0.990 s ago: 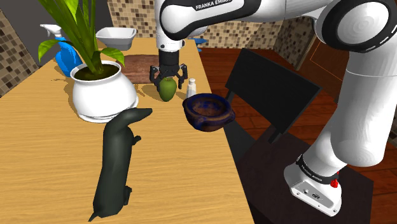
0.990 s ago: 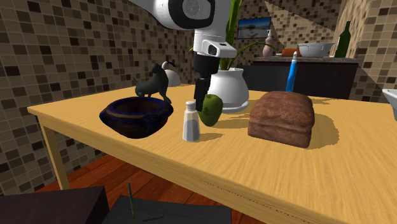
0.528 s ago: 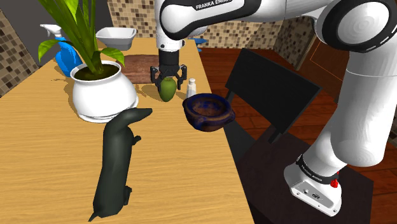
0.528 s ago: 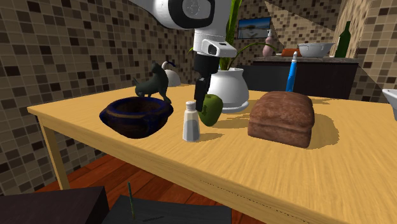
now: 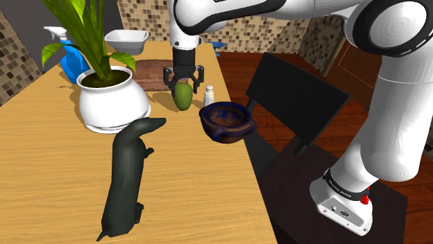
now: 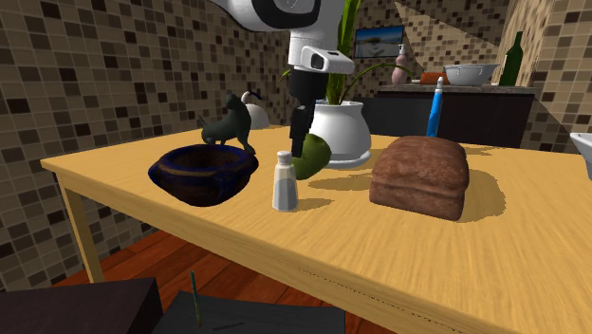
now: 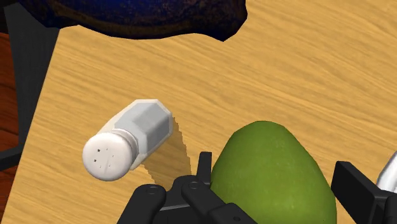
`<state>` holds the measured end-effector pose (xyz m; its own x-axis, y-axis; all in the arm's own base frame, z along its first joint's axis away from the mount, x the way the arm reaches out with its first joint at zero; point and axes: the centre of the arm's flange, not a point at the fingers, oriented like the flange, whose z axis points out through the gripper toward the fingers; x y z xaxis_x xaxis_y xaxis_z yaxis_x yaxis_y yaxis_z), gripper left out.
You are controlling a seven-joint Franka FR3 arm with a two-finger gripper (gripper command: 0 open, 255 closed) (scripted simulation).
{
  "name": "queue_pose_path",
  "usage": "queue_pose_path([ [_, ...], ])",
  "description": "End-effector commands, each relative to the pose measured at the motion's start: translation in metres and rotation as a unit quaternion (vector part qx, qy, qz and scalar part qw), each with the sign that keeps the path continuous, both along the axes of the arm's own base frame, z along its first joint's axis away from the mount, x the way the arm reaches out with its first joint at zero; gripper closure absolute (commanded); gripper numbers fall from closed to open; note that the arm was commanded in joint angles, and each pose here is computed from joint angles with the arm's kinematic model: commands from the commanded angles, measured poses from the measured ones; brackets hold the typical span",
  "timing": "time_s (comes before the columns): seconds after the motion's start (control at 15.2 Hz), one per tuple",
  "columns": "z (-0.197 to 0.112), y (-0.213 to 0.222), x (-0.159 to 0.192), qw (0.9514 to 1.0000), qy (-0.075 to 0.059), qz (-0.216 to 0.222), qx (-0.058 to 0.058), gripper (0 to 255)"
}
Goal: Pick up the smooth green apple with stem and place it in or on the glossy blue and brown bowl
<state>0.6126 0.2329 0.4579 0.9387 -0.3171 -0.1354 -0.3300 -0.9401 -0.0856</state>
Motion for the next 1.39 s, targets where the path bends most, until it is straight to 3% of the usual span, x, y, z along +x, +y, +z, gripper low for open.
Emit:
queue_pose_path([
  [0.0, 0.011, 0.0, 0.0, 1.0, 0.0, 0.0, 0.0, 255],
  [1.32, 0.116, 0.0, 0.0, 1.0, 0.0, 0.0, 0.0, 255],
])
